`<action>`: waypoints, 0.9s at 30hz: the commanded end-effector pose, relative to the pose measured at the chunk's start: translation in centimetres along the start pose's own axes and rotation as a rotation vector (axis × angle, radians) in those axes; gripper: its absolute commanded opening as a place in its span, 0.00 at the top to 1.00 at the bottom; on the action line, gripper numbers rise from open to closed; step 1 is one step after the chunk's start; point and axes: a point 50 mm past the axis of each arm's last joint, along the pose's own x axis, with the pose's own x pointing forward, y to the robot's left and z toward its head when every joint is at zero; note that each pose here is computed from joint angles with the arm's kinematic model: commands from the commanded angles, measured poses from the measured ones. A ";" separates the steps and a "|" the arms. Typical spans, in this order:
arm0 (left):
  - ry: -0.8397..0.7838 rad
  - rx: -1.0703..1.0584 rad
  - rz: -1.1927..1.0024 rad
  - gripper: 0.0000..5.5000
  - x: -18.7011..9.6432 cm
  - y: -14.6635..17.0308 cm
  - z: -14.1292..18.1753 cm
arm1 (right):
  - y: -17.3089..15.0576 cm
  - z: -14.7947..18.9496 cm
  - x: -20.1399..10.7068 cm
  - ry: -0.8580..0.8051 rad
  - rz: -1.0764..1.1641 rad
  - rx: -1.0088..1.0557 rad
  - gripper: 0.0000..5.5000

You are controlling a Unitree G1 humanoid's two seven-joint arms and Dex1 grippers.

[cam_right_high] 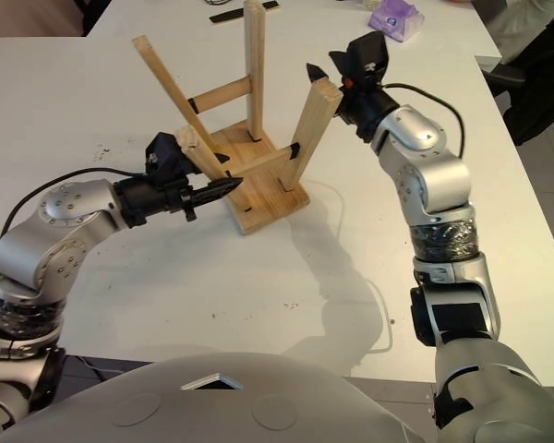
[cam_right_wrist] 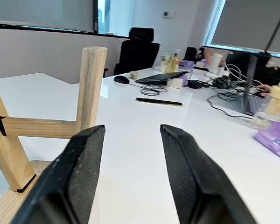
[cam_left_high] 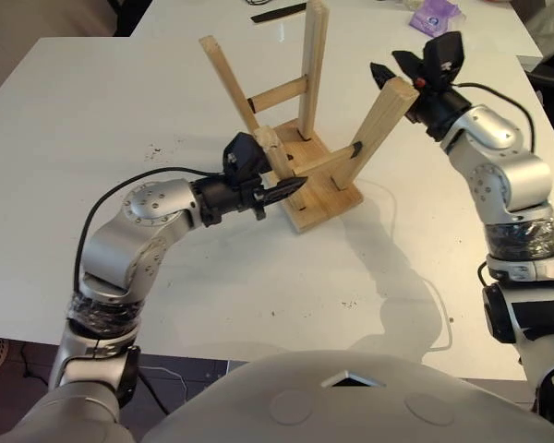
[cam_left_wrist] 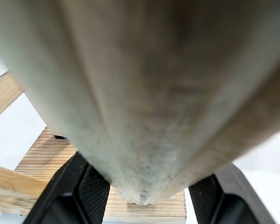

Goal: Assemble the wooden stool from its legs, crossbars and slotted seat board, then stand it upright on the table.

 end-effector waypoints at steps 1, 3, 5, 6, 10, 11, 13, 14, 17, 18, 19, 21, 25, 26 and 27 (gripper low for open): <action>0.171 -0.253 -0.172 0.62 4.5 -3.5 -4.0 | 10.8 3.6 -0.1 -0.122 0.600 0.038 0.61; 0.182 -0.276 -0.156 0.62 3.3 -3.4 -4.5 | 7.8 2.3 0.6 -0.067 0.437 0.014 0.61; 0.181 -0.289 -0.138 0.62 2.0 -3.2 -4.5 | 3.4 0.3 1.1 0.013 0.213 -0.054 0.61; 0.177 -0.293 -0.126 0.62 1.2 -3.0 -4.4 | 1.2 -0.7 1.0 0.054 0.113 -0.096 0.61; 0.177 -0.277 -0.106 0.62 -0.9 -2.0 -3.8 | -3.9 -4.3 -0.7 0.183 -0.124 -0.185 0.61; 0.182 -0.272 -0.104 0.61 -1.2 -1.8 -3.7 | -3.9 -4.8 -1.0 0.190 -0.127 -0.186 0.61; 0.190 -0.264 -0.097 0.61 -1.5 -1.3 -3.5 | -3.2 -5.2 -1.2 0.173 -0.099 -0.166 0.61; 0.194 -0.258 -0.090 0.61 -1.6 -1.2 -3.5 | -2.9 -5.1 -1.2 0.160 -0.092 -0.164 0.61; 0.220 -0.229 -0.063 0.61 -1.9 -0.7 -3.8 | -3.9 -4.8 -1.8 0.144 -0.149 -0.179 0.61; 0.232 -0.223 -0.056 0.61 -2.1 -0.7 -4.1 | -4.9 -4.6 -2.3 0.148 -0.191 -0.203 0.61; 0.241 -0.219 -0.052 0.61 -2.4 -0.7 -4.2 | -5.7 -4.3 -2.8 0.153 -0.231 -0.229 0.61; 0.270 -0.200 -0.035 0.61 -3.1 -0.5 -4.8 | -7.1 -3.2 -3.8 0.141 -0.289 -0.285 0.61; 0.313 -0.187 0.017 0.61 -4.5 0.1 -6.0 | -7.3 -1.6 -4.1 0.095 -0.300 -0.273 0.61; 0.320 -0.184 0.026 0.61 -4.8 0.3 -6.2 | -7.2 -1.6 -4.2 0.093 -0.298 -0.269 0.61; 0.323 -0.181 0.031 0.61 -4.9 0.4 -6.4 | -7.2 -1.7 -4.3 0.100 -0.293 -0.265 0.61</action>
